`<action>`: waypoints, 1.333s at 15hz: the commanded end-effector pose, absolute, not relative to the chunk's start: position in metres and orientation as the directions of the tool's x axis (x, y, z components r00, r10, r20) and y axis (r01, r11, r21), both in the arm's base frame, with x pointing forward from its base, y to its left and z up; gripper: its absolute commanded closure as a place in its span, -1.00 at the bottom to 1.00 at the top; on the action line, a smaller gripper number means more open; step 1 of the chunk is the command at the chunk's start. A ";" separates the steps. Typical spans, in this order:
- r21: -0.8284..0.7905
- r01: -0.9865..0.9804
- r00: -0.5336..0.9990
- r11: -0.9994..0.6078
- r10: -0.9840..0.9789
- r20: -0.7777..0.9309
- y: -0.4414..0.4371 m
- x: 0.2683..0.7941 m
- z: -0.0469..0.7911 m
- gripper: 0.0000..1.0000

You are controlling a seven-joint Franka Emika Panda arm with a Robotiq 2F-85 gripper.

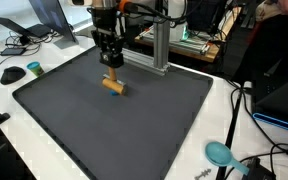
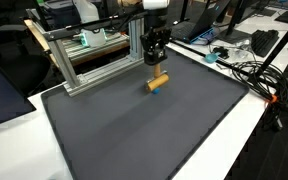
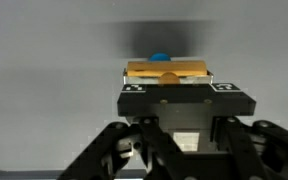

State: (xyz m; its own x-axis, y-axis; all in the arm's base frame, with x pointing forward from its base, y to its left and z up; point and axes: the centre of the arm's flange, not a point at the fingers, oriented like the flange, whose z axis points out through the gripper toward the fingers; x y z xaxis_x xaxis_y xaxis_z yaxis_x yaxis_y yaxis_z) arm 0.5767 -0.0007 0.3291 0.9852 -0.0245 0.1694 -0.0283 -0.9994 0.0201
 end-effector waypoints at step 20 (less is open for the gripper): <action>0.043 -0.017 0.996 -0.999 -0.013 0.090 0.004 0.589 0.289 0.57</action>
